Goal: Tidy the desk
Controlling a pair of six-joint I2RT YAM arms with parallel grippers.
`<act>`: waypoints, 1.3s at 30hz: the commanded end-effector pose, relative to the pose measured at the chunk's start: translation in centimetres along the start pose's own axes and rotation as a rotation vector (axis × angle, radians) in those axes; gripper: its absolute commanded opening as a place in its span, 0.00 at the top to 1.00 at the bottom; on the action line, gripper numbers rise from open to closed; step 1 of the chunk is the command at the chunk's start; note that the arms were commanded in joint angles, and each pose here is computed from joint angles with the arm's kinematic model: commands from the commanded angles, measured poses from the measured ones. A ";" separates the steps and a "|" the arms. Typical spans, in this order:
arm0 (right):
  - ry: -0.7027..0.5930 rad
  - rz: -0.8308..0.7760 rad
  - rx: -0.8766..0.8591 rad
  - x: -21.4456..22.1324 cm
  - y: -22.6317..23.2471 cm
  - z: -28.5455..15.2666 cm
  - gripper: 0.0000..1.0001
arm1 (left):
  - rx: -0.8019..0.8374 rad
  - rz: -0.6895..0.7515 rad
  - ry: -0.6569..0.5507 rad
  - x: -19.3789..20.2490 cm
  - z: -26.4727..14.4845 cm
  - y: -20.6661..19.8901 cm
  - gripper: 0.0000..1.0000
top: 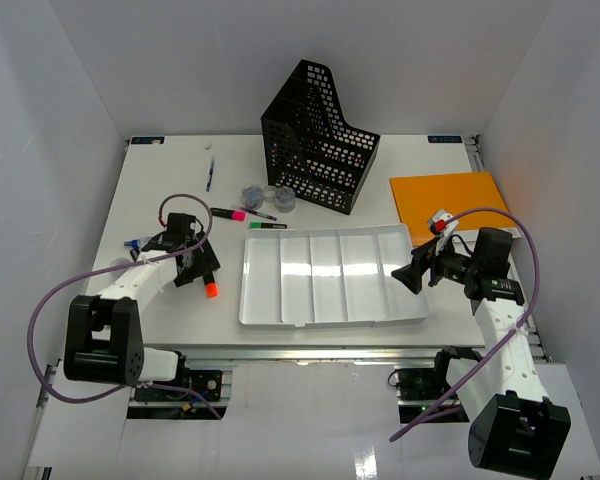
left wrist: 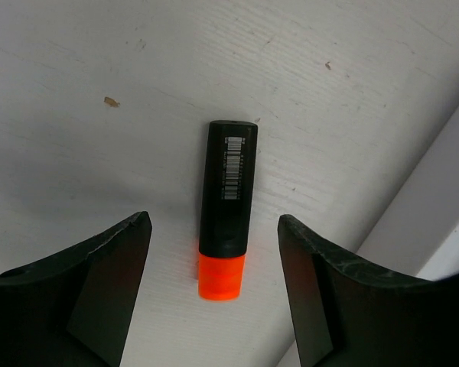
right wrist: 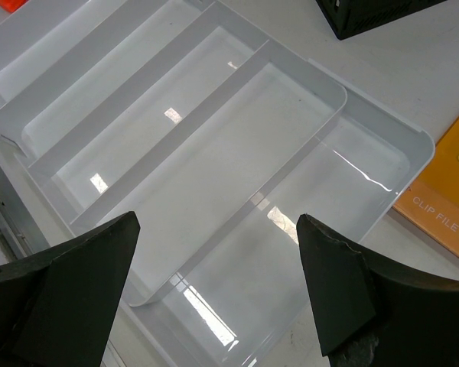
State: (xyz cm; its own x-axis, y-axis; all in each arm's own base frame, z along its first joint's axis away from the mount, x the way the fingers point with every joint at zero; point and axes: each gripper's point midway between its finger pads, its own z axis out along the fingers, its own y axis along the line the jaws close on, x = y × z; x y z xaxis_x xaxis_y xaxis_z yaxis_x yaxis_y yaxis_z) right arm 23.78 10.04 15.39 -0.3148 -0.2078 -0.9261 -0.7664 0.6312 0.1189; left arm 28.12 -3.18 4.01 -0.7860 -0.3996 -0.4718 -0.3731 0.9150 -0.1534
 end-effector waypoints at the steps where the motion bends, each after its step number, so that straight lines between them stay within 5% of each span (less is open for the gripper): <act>1: -0.034 -0.045 -0.010 -1.5 0.2 -0.3 0.10 | -0.013 0.030 -0.003 -1.7 0.6 -1.0 0.25; 13: -0.033 -0.052 -0.003 -1.5 0.2 -0.4 0.10 | -0.096 0.123 0.076 0.3 3.2 -1.3 0.41; 25: -0.031 -0.055 0.002 -1.4 0.2 -0.4 0.10 | -0.030 0.127 -0.044 -2.6 -0.2 -3.4 1.00; 32: -0.029 -0.053 -0.001 -1.3 0.2 -0.4 0.10 | 0.238 0.166 -0.155 -4.6 -6.7 -9.6 1.00; 39: -0.025 -0.054 0.000 -1.1 0.1 -0.3 0.10 | 0.467 0.259 -0.052 -1.5 -8.6 -16.3 1.00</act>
State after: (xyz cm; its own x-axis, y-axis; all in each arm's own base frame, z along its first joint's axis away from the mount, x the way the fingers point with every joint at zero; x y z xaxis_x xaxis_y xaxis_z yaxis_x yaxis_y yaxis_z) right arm 23.72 10.01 15.75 -0.2950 -0.2136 -0.9313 -0.7684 0.6323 0.0983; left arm 31.98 -13.87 14.53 -0.7457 -0.2097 -0.6324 -0.0048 0.9508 -0.3097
